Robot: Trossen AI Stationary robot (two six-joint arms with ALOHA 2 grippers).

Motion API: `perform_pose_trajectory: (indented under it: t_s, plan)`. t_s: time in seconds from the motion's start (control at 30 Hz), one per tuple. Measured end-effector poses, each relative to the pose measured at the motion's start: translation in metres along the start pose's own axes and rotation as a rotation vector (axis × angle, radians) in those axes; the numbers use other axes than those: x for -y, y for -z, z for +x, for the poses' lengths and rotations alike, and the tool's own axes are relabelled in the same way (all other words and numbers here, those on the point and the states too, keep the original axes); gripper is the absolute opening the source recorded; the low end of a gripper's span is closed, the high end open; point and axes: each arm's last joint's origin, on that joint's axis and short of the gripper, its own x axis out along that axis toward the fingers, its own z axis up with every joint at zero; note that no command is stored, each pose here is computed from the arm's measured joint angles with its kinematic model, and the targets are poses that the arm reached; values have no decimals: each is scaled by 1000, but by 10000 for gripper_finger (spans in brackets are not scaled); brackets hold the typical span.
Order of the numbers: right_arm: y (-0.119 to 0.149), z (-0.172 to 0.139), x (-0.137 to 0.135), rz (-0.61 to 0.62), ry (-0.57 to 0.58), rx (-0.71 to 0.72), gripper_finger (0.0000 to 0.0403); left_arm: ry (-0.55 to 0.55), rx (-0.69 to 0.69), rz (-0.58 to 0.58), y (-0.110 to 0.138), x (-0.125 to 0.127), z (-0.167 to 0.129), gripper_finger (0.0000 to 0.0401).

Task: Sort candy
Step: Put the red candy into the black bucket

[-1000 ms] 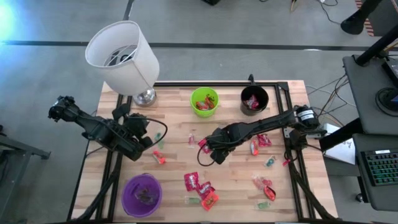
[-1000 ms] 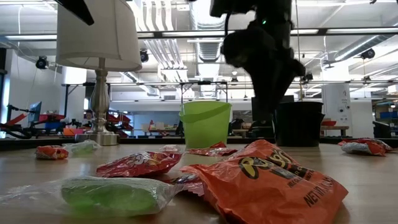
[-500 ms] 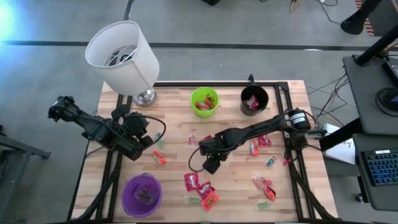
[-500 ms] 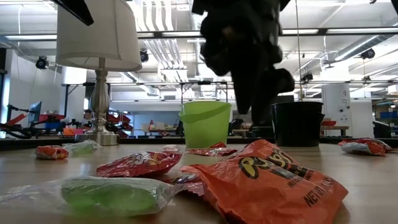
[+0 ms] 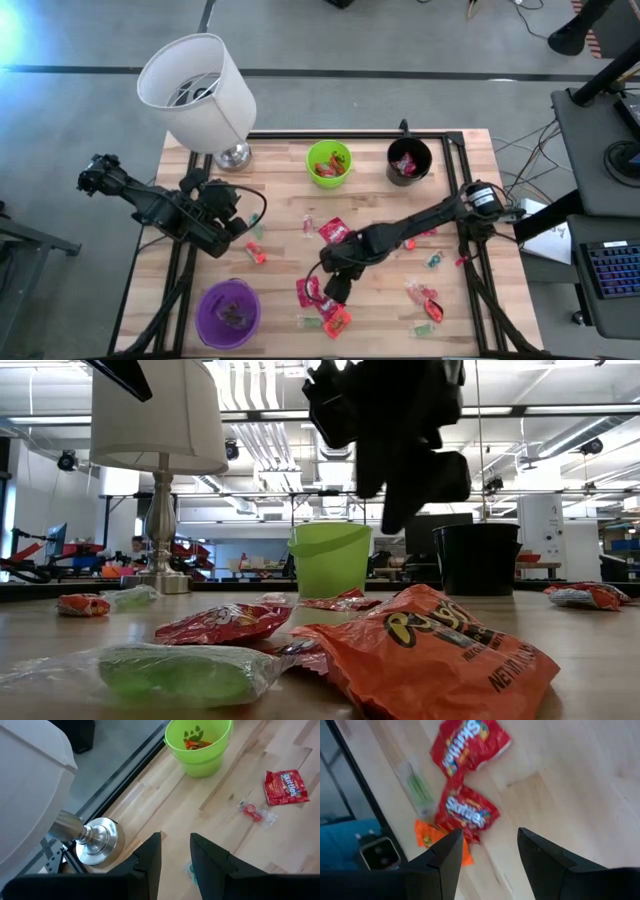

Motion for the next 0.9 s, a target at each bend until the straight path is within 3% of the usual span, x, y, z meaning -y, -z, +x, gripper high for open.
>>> perform_pose_trajectory:
  t_s: [0.27,0.9]
  plan:
    - [-2,0,-5,111,-34,34,180,0,0,10,0,0,0,86]
    - [20,16,-3,269,52,77,180,-2,-1,88,0,0,0,86]
